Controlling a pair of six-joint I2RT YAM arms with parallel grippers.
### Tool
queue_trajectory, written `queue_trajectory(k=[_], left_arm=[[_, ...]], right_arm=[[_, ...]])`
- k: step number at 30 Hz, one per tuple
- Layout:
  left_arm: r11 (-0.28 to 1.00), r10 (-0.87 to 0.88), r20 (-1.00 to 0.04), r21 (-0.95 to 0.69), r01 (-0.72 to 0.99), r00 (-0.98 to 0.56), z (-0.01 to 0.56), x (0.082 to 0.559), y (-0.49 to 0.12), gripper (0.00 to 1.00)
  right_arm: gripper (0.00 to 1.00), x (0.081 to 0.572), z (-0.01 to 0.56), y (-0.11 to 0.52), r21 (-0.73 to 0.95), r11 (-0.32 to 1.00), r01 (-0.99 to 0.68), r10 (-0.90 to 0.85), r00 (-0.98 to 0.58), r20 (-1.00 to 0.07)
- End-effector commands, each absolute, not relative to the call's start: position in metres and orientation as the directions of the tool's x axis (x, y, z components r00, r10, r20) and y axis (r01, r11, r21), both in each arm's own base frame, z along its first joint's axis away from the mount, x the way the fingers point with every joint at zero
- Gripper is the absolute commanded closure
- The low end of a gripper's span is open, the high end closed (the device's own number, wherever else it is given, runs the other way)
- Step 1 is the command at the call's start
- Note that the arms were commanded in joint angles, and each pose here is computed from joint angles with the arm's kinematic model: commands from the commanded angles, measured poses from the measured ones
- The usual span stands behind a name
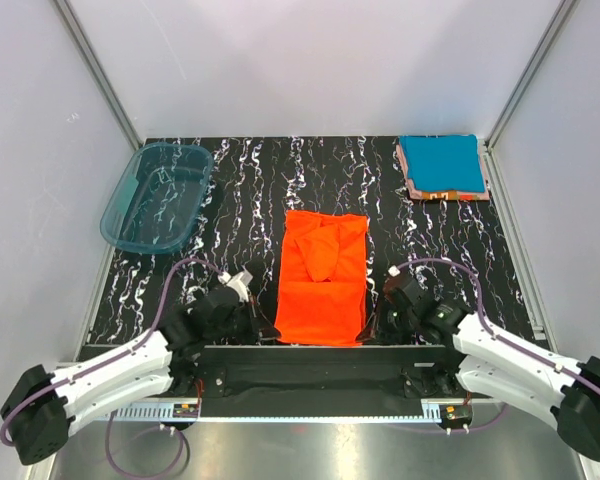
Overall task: Fold and stack the t-shirts
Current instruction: Fold the tshirt
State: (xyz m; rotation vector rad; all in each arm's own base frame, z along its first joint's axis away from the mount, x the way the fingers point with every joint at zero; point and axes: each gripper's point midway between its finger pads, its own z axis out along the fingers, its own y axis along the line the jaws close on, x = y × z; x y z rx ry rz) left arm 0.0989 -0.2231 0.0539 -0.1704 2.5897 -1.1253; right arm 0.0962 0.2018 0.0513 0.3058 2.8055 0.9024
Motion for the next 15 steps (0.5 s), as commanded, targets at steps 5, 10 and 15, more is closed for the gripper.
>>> queue_trajectory(k=[5,10,15], left_arm=[[0.682,-0.270,-0.238,-0.731,-0.011,-0.933,0.065,0.094,-0.212,1.00],[0.678,-0.270,-0.311,-0.733,0.049,-0.911,0.110,0.108,-0.218,1.00],[0.755,-0.247,-0.459,-0.644,0.128,-0.854,0.177,0.154,-0.230,0.93]], right_arm=[[1.00,0.098,0.067,0.191,0.570,0.803,0.174,0.311,-0.938,-0.152],[1.00,0.119,0.116,0.184,0.571,0.812,0.123,0.336,-0.897,-0.286],[1.00,0.155,0.179,0.186,0.512,0.858,0.046,0.304,-0.848,-0.433]])
